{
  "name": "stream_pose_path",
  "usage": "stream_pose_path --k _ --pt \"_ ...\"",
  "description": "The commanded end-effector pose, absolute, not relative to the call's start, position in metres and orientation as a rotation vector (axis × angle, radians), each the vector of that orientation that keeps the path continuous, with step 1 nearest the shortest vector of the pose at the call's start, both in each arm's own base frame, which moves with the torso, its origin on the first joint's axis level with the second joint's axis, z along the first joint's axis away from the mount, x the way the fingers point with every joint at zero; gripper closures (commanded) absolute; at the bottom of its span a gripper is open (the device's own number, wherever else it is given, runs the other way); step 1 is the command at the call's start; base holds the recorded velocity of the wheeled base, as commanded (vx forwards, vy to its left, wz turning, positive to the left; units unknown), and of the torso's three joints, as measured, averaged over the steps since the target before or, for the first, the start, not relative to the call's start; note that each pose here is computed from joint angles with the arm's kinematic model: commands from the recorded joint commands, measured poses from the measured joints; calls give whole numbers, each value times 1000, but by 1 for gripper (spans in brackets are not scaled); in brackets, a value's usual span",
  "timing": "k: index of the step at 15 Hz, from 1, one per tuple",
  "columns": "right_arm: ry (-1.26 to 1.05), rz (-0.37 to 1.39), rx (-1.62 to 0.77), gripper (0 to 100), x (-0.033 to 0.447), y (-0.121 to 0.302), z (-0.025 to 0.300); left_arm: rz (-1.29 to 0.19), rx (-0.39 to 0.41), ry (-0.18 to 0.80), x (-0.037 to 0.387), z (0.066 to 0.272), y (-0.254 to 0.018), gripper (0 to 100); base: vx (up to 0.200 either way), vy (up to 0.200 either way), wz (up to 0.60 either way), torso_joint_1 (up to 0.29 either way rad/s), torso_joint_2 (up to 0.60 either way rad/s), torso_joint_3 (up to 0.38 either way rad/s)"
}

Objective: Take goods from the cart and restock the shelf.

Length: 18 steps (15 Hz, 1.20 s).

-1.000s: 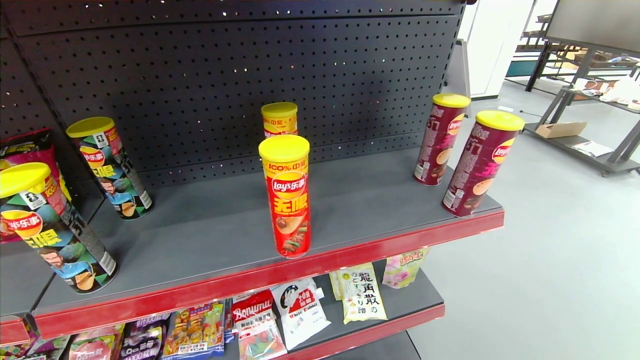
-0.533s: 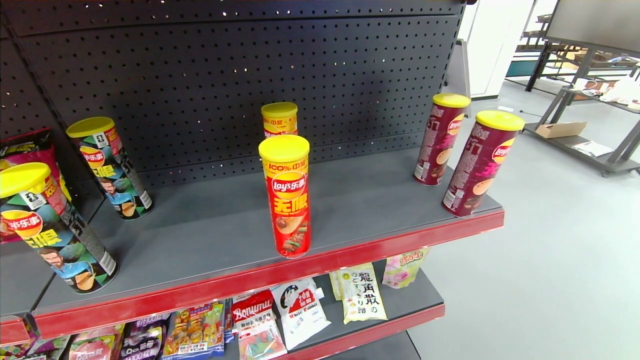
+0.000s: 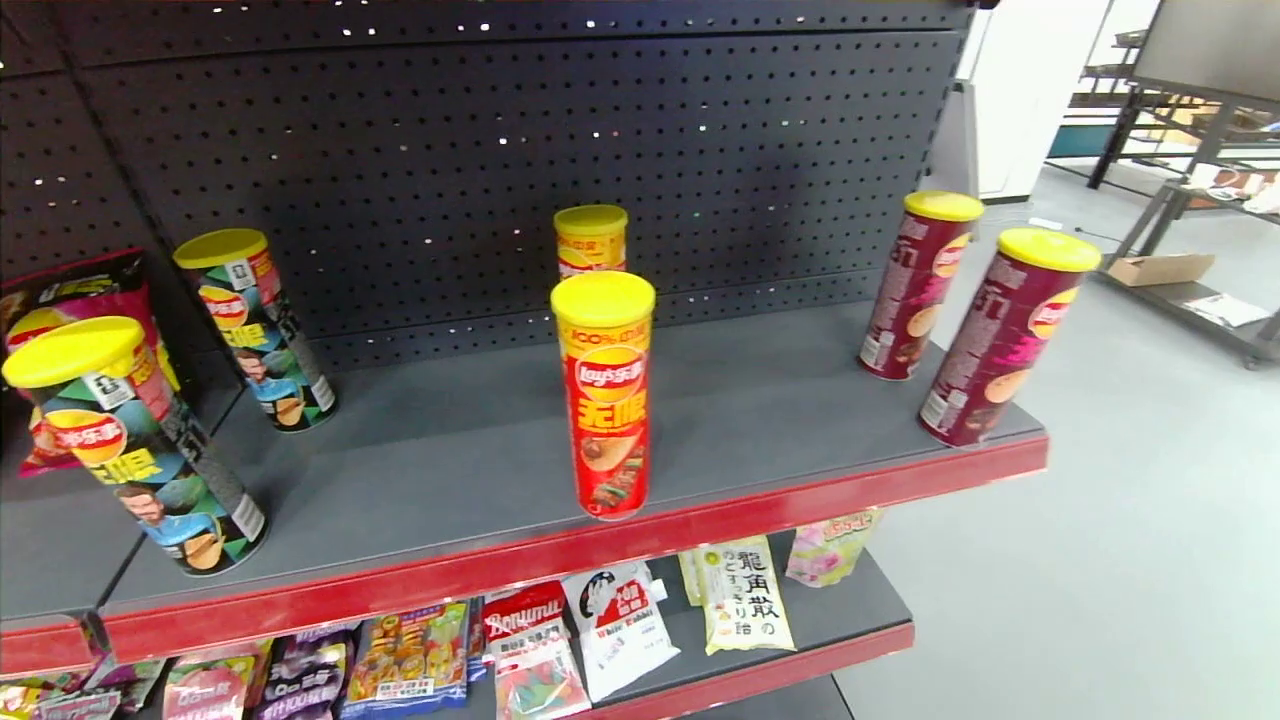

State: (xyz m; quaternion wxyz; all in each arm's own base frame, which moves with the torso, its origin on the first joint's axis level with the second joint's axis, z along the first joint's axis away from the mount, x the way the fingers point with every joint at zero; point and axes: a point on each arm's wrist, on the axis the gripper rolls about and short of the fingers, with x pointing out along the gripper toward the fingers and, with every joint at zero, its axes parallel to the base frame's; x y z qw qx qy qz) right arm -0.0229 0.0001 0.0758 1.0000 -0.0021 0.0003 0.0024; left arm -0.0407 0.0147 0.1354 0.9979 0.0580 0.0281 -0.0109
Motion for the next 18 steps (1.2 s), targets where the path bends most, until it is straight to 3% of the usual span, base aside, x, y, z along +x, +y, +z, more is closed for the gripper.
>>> stream_pose_path --k 1,6,8,10,11,12,14,15,18 --pt "0 6 -6 0 -23 0 76 -25 118 71 -39 133 14 0 0 0 600 12 7 -7" --pt "0 5 -3 0 -23 0 76 -22 117 83 -38 130 14 0 0 0 480 2 2 2" --pt "0 6 -6 0 -23 0 76 -18 95 112 -34 121 13 0 0 0 0 0 0 0" --pt "0 6 -2 0 -23 0 76 -23 53 76 -22 101 10 0 0 0 0 0 0 0" --pt "0 6 -2 0 -23 0 76 -23 53 76 -22 101 10 0 0 0 0 0 0 0" --pt "0 8 5 0 -23 0 76 -49 38 25 -13 85 7 0 0 0 0 0 0 0" --pt "-1 8 21 0 -23 0 76 -41 46 58 -13 83 8 0 0 0 0 0 0 0" --pt "-1 8 21 0 -23 0 76 -18 50 67 -13 83 8 0 0 0 0 0 0 0" --pt "0 11 17 0 -23 0 76 308 46 88 -14 84 5 0 0 0 0 0 0 0"
